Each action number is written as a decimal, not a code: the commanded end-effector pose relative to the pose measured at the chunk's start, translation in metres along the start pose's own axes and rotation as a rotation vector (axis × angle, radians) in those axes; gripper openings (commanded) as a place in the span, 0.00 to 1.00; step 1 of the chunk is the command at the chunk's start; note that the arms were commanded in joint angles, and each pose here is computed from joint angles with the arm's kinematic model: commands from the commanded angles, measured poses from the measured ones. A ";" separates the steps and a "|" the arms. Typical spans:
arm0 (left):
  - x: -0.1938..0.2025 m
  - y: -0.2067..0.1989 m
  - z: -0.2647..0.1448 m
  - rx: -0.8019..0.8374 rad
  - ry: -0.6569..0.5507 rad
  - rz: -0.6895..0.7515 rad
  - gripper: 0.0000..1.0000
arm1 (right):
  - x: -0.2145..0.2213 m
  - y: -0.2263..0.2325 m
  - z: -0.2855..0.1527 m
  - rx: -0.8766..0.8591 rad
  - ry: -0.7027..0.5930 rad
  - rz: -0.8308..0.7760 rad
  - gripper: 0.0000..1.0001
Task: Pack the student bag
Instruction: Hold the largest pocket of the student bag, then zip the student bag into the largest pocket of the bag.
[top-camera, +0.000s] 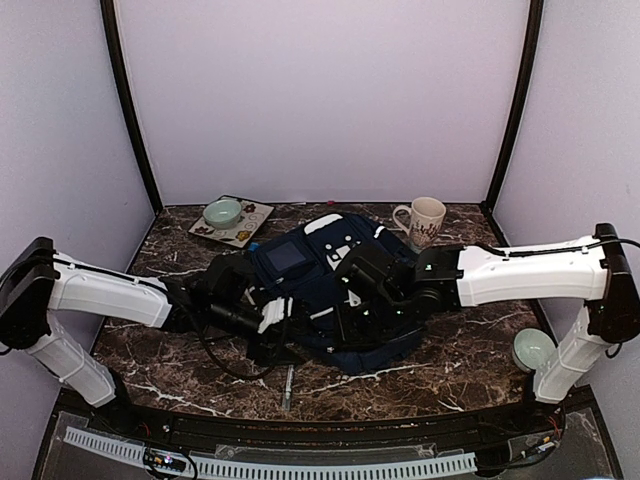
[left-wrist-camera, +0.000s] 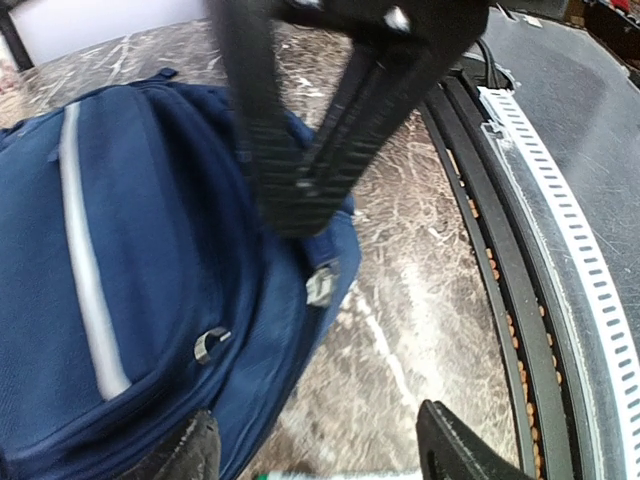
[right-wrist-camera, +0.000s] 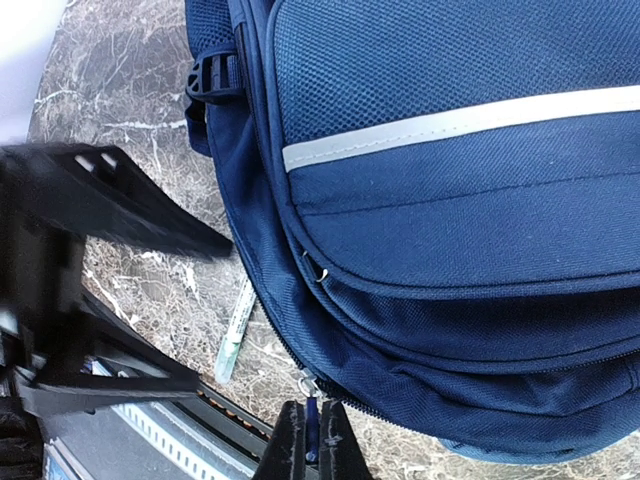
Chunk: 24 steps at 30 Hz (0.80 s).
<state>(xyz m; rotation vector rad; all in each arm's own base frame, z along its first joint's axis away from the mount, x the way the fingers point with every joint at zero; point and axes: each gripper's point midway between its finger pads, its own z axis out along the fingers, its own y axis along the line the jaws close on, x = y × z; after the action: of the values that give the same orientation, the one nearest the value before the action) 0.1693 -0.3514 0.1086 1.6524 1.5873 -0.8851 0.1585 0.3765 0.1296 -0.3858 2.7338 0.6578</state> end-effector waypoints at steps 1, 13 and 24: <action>-0.017 0.006 0.014 -0.007 -0.068 0.086 0.67 | -0.021 0.022 -0.027 -0.065 -0.086 0.010 0.00; -0.012 0.053 0.025 -0.230 -0.048 0.101 0.05 | -0.031 0.023 -0.043 -0.078 -0.141 0.044 0.00; -0.015 0.073 -0.019 -0.403 -0.073 0.001 0.00 | -0.015 -0.039 -0.055 0.126 -0.172 0.121 0.00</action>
<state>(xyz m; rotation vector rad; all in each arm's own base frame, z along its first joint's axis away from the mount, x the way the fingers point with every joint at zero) 0.2166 -0.3691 0.1075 1.4895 1.5547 -0.6655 0.1744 0.3494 0.1691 -0.2022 2.6180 0.6385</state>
